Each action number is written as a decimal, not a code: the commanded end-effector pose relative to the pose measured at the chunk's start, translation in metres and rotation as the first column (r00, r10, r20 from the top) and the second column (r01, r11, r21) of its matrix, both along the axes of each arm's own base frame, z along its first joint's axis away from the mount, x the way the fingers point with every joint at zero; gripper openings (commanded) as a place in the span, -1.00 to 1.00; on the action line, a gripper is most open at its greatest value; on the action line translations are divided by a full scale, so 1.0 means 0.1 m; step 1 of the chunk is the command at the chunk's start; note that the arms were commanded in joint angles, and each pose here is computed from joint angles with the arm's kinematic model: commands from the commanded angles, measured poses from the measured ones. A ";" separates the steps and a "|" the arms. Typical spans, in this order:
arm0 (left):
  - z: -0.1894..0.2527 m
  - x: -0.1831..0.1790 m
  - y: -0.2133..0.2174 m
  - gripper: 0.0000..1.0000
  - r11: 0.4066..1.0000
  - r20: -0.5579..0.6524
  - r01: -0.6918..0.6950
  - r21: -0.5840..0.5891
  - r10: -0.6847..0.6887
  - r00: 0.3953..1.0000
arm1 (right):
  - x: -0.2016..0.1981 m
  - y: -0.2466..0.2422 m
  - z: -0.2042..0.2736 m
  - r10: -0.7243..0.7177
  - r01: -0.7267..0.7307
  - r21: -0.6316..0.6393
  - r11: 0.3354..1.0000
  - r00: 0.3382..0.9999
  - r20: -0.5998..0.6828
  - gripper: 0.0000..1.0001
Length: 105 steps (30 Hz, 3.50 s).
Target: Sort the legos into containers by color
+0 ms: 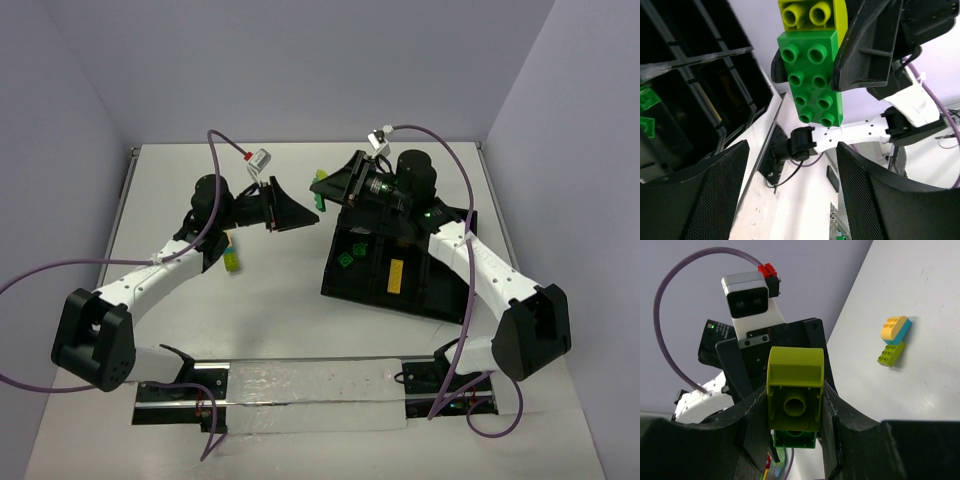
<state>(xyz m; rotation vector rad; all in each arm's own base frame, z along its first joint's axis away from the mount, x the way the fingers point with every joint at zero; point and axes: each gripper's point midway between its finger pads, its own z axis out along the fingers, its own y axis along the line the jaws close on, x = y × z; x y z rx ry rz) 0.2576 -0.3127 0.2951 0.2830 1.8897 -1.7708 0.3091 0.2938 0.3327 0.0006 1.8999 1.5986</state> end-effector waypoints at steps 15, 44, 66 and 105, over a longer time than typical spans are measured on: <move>0.51 -0.07 -0.12 0.43 0.974 0.091 0.088 -0.211 -0.070 0.993 | -0.07 0.09 0.31 0.046 -0.051 0.052 0.997 0.995 0.090 -1.00; 0.16 0.05 -0.06 -0.99 0.985 -0.065 -0.046 -0.169 0.036 0.997 | -0.08 0.19 -0.12 0.062 -0.061 -0.031 0.998 0.998 0.031 0.13; 0.04 0.07 0.06 -0.99 0.991 -0.075 -0.064 -0.116 0.056 0.996 | -0.10 0.07 0.05 0.039 -0.038 -0.004 0.999 0.997 0.067 -0.05; -0.72 0.07 -0.37 -1.00 0.873 0.014 -0.077 0.482 0.081 0.997 | -0.36 -1.97 -1.30 -0.632 0.508 -0.686 0.521 0.770 0.090 -1.00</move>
